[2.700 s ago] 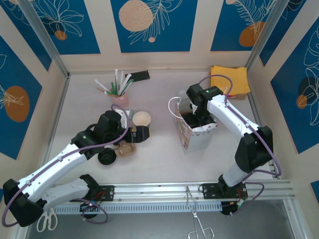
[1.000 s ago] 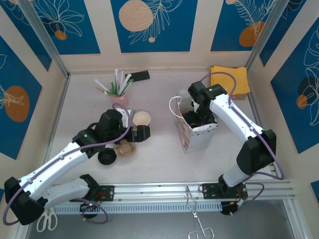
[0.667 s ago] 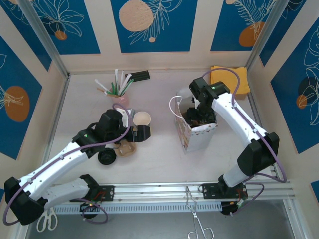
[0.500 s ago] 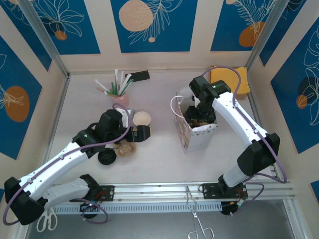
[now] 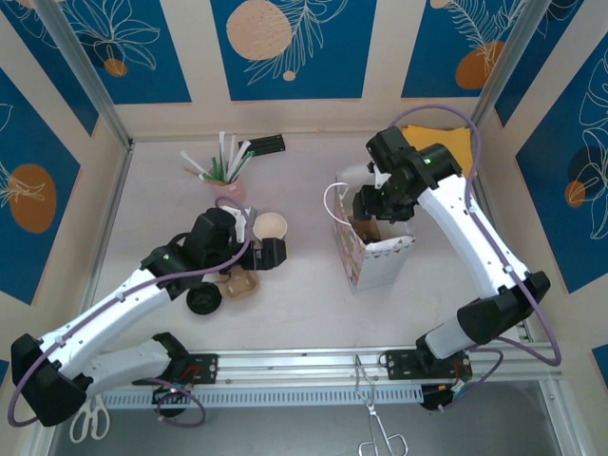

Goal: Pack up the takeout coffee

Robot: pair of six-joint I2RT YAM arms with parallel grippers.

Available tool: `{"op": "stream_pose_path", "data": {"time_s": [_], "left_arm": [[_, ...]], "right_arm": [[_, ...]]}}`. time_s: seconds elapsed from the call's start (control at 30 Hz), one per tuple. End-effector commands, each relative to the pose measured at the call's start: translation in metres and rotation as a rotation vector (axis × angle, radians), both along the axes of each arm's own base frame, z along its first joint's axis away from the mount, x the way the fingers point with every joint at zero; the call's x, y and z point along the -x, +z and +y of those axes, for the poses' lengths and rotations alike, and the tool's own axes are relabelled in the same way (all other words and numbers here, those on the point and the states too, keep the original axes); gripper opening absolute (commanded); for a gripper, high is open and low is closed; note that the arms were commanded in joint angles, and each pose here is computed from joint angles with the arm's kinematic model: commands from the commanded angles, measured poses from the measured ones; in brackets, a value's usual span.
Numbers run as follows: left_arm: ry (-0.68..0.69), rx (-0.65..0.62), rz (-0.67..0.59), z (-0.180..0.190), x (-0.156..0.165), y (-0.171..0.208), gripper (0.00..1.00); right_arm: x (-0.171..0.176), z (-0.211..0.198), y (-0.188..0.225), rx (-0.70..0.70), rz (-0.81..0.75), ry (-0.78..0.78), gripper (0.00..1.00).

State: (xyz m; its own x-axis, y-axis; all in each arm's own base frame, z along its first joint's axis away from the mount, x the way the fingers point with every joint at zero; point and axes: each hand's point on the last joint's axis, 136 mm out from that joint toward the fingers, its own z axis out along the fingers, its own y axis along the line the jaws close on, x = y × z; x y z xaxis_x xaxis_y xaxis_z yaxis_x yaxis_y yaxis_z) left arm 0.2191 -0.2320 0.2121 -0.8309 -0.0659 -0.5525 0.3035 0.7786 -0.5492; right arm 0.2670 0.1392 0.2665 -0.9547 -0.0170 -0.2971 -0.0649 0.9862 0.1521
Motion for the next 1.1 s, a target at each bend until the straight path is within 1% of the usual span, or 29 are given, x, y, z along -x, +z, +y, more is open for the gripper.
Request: {"op": "stream_pose_path", "data": {"time_s": [0.0, 0.13, 0.37, 0.43, 0.5, 0.53, 0.67, 0.83, 0.97, 1.07], "left_arm": [[0.057, -0.039, -0.031, 0.007, -0.008, 0.012, 1.00], [0.108, -0.087, -0.061, 0.016, -0.018, 0.019, 1.00], [0.127, -0.185, -0.092, 0.020, -0.035, 0.033, 1.00], [0.134, -0.216, -0.104, 0.021, -0.040, 0.037, 1.00], [0.144, -0.251, -0.114, 0.024, -0.047, 0.042, 1.00], [0.141, -0.266, -0.121, 0.024, -0.050, 0.044, 1.00], [0.160, -0.350, -0.140, 0.031, -0.067, 0.055, 1.00], [0.198, -0.400, -0.117, 0.039, -0.090, 0.060, 1.00], [0.264, -0.434, -0.128, 0.056, -0.112, 0.066, 0.92], [0.314, -0.442, -0.141, 0.073, -0.127, 0.072, 0.82]], "right_arm": [[0.010, -0.006, 0.028, -0.031, -0.075, -0.023, 0.59], [0.013, -0.005, 0.054, -0.089, -0.161, -0.010, 0.63], [0.012, -0.001, 0.090, -0.190, -0.295, 0.002, 0.78], [0.012, 0.000, 0.098, -0.220, -0.327, 0.002, 0.83], [0.012, 0.003, 0.105, -0.256, -0.352, 0.010, 0.97], [0.012, 0.004, 0.106, -0.271, -0.359, 0.015, 0.99], [0.013, 0.010, 0.110, -0.323, -0.382, 0.035, 0.99], [0.015, 0.018, 0.114, -0.376, -0.391, 0.069, 0.99], [0.016, 0.024, 0.118, -0.411, -0.395, 0.091, 0.99], [0.017, 0.029, 0.119, -0.428, -0.387, 0.114, 0.99]]}}
